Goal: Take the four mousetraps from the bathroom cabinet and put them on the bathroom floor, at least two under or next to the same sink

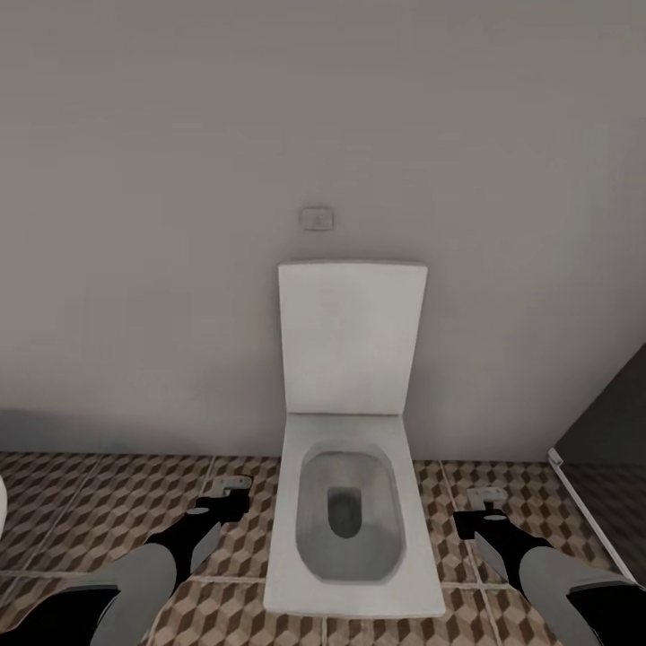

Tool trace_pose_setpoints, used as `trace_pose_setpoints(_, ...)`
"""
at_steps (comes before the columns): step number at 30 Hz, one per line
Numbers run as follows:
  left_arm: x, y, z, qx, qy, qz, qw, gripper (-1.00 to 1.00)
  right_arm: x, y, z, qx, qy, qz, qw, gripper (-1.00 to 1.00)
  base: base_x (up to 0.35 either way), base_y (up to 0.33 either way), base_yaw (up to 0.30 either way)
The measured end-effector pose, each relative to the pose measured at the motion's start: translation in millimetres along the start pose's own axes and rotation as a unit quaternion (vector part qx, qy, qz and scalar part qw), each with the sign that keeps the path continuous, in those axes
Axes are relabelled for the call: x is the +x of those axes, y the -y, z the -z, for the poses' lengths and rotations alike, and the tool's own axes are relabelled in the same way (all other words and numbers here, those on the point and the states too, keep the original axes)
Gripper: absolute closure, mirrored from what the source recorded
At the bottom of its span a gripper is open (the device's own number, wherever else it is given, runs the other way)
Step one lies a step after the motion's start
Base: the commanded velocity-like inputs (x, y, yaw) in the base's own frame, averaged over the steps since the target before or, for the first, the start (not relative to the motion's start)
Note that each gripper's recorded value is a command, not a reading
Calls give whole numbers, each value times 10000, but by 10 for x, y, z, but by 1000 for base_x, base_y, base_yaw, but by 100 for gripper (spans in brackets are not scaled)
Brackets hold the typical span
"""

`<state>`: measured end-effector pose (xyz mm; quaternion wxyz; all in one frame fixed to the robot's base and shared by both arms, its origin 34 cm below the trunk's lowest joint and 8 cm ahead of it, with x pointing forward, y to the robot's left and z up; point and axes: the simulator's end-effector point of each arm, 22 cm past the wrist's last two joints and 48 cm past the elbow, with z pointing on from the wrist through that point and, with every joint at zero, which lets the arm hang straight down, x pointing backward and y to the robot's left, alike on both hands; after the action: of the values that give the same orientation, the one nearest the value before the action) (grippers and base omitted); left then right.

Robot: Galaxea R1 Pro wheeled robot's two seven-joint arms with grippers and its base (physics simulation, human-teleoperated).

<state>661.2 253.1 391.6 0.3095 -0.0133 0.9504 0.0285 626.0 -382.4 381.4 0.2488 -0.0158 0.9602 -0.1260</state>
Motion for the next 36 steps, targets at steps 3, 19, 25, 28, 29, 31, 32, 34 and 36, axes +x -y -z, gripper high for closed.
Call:
trace_pose_setpoints(3, 1, 5, 0, 3, -1, 0, 10000, 100, 0, 0, 0, 0, 0, -1, 10000, 100, 17, 0, 0)
trace_pose_setpoints(19, 9, 18, 1, 11, -12, 2, 10000, 100, -3, -5, 0, 1, 5, 6, 10000, 100, 2, 0, 0)
trace_pose_setpoints(25, 16, 20, 1, 13, -22, 13, 10000, 100, -15, -9, 1, 4, 32, -1, 10000, 100, 0, 0, 0)
trace_pose_setpoints(28, 27, 21, 1, 13, -37, 19, 10000, 100, -46, -34, 3, -5, 114, -17, 9999, 100, 0, 0, 0)
trace_pose_setpoints(29, 31, 21, 1, 13, -43, 20, 10000, 100, -60, -53, 5, -13, 146, -21, 9999, 100, 0, 0, 0)
trace_pose_setpoints(31, 61, 22, 1, 14, -91, 20, 10000, 100, -80, -140, 14, -35, 216, -30, 9998, 100, 0, 0, 0)
trace_pose_setpoints(32, 100, 23, 2, 15, -149, 16, 9999, 100, -55, -182, 18, -22, 213, -30, 9998, 100, 0, 0, 0)
trace_pose_setpoints(34, 147, 24, 4, 17, -211, 11, 9998, 100, -20, -215, 22, -1, 195, -28, 9998, 100, 0, 0, 0)
trace_pose_setpoints(36, 207, 20, 6, 15, -284, 8, 9996, 100, 15, -243, 26, 23, 185, -25, 9998, 100, 0, 0, 0)
